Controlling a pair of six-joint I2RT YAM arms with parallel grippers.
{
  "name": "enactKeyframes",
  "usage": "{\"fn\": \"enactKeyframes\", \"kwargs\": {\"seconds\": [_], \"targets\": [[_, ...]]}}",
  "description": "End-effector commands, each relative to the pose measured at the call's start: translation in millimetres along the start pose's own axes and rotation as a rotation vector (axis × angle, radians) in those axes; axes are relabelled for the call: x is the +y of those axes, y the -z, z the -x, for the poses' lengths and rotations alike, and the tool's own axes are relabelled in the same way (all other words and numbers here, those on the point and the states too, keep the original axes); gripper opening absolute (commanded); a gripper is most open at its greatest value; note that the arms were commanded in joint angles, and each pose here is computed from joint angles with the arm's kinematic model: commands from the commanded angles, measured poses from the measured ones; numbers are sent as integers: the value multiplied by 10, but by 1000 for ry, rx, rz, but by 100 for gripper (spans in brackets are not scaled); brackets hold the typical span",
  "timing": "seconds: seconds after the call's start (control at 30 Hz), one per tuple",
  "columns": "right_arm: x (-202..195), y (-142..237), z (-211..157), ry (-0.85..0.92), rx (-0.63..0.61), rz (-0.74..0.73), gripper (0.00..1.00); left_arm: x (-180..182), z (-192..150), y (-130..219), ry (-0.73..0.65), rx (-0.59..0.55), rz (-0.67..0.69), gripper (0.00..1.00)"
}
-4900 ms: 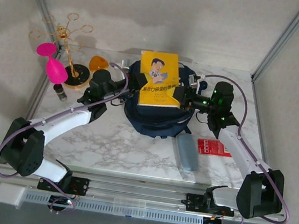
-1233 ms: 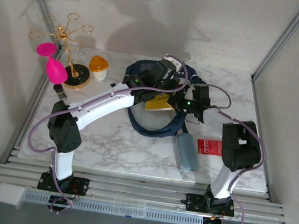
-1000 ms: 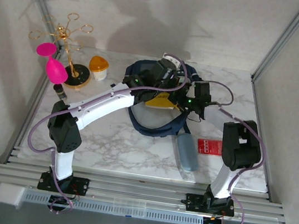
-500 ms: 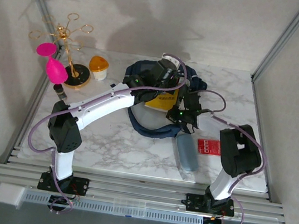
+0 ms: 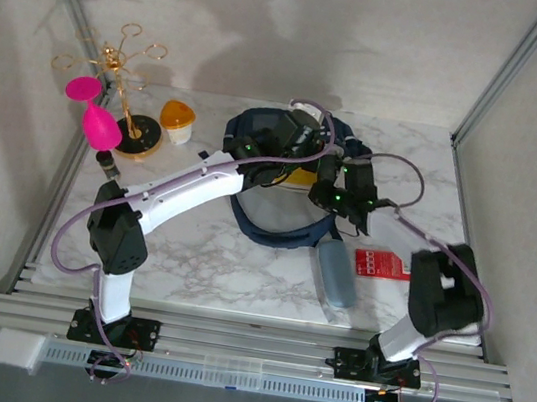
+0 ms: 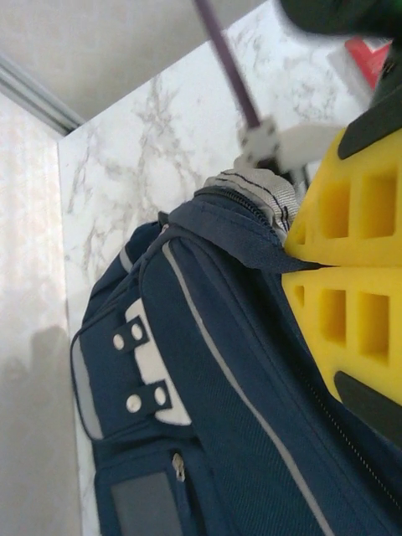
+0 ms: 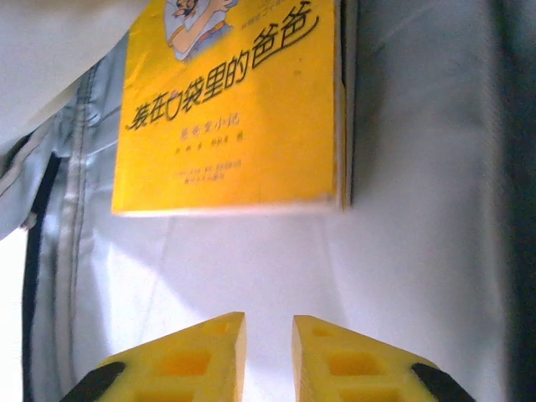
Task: Pack the student bag
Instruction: Close the student bag at the center of the table, then rotate the student bag at the center of the table.
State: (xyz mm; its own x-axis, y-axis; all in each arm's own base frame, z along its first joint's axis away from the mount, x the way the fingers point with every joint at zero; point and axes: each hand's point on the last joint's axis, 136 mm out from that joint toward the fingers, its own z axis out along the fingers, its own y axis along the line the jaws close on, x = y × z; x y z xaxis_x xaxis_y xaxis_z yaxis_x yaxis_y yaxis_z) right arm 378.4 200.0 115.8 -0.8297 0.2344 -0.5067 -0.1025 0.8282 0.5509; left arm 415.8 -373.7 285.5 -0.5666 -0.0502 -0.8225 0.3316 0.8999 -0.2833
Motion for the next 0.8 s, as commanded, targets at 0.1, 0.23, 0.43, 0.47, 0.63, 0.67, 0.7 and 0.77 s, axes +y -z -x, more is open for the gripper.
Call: {"fn": "enactKeyframes", "kwargs": {"seconds": [0.1, 0.23, 0.43, 0.47, 0.63, 0.67, 0.7, 0.77], "targets": [[-484, 743, -155, -112, -35, -166, 35, -2, 241, 430, 180, -40, -202, 50], [-722, 987, -234, -185, -62, -274, 45, 864, 59, 530, 325, -66, -65, 62], [-375, 755, -357, -258, 58, -88, 61, 2137, -618, 150, 569, 11, 156, 70], [-328, 721, -362, -262, 69, -74, 63, 2280, -699, 69, 603, 8, 165, 71], [-167, 561, -425, -293, 118, -8, 72, 2741, -935, -338, 690, 14, 218, 71], [-160, 534, -435, -297, 124, -2, 73, 2769, -926, -420, 694, 15, 205, 71], [-168, 510, -448, -300, 128, -6, 74, 2782, -923, -482, 701, 10, 196, 70], [-205, 462, -452, -297, 127, -16, 74, 2856, -925, -601, 711, -16, 206, 68]]}}
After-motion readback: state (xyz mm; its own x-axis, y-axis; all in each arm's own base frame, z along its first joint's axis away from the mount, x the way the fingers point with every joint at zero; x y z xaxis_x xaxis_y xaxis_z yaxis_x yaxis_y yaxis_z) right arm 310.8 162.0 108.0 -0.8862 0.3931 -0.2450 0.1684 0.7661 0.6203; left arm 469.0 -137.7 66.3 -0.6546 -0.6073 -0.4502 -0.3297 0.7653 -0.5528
